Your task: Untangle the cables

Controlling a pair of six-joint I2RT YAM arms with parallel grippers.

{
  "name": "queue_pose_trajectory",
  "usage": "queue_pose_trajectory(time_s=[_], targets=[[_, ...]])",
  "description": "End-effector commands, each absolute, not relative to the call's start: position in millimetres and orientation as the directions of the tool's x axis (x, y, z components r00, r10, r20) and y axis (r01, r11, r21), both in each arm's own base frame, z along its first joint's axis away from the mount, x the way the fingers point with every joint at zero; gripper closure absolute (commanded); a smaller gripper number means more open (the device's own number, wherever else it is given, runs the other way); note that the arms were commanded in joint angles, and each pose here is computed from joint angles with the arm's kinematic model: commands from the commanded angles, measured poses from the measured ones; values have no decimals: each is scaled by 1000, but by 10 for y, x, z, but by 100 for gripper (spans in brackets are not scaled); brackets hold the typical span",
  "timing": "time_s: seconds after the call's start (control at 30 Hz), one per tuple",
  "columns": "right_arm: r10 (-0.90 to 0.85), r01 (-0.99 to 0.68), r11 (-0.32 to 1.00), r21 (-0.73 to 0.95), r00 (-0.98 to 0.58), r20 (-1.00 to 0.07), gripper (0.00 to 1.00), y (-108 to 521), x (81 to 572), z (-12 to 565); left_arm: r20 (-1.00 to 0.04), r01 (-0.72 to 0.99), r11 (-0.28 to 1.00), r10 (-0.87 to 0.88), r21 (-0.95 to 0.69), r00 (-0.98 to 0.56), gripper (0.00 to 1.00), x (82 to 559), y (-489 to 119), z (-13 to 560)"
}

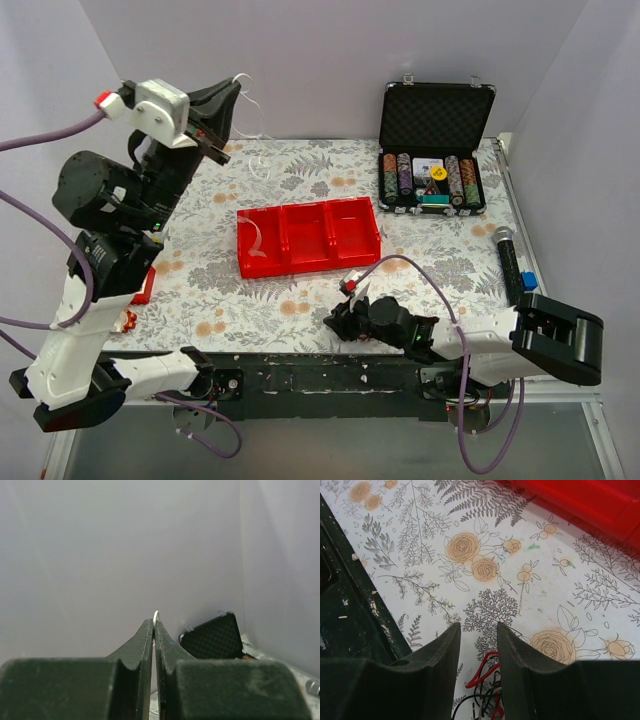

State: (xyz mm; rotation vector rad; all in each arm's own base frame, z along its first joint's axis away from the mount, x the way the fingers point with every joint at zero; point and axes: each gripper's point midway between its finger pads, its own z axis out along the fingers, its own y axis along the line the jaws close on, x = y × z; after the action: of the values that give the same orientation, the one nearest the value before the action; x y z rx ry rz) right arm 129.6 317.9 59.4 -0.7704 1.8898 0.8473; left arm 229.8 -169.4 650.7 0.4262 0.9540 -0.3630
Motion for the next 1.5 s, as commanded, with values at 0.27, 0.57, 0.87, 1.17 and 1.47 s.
queue_pose_trajectory(time_s=[0.27,0.57,0.87,1.17,1.47], targets=[[-106,-790,571,220,-338,-935,58,3119,1353,1000,-875,422,881,-21,212,484,100,2416,-1625,5974],[-96,-774,595,215,-335,-937,58,3016,1370,992,-891,424,876,14,229,453,100,2508,-1697,5746],[-82,-769,600,220,-333,-939,58,3000,1383,1024,-914,341,898,139,278,381,100,2776,-1673,5035],[-75,-764,605,222,-332,-940,58,2930,1372,1056,-897,279,907,191,317,397,100,2932,-1595,4841],[-68,-757,614,225,-335,-940,59,2891,1373,1078,-822,201,940,123,277,557,100,2817,-1424,5693]])
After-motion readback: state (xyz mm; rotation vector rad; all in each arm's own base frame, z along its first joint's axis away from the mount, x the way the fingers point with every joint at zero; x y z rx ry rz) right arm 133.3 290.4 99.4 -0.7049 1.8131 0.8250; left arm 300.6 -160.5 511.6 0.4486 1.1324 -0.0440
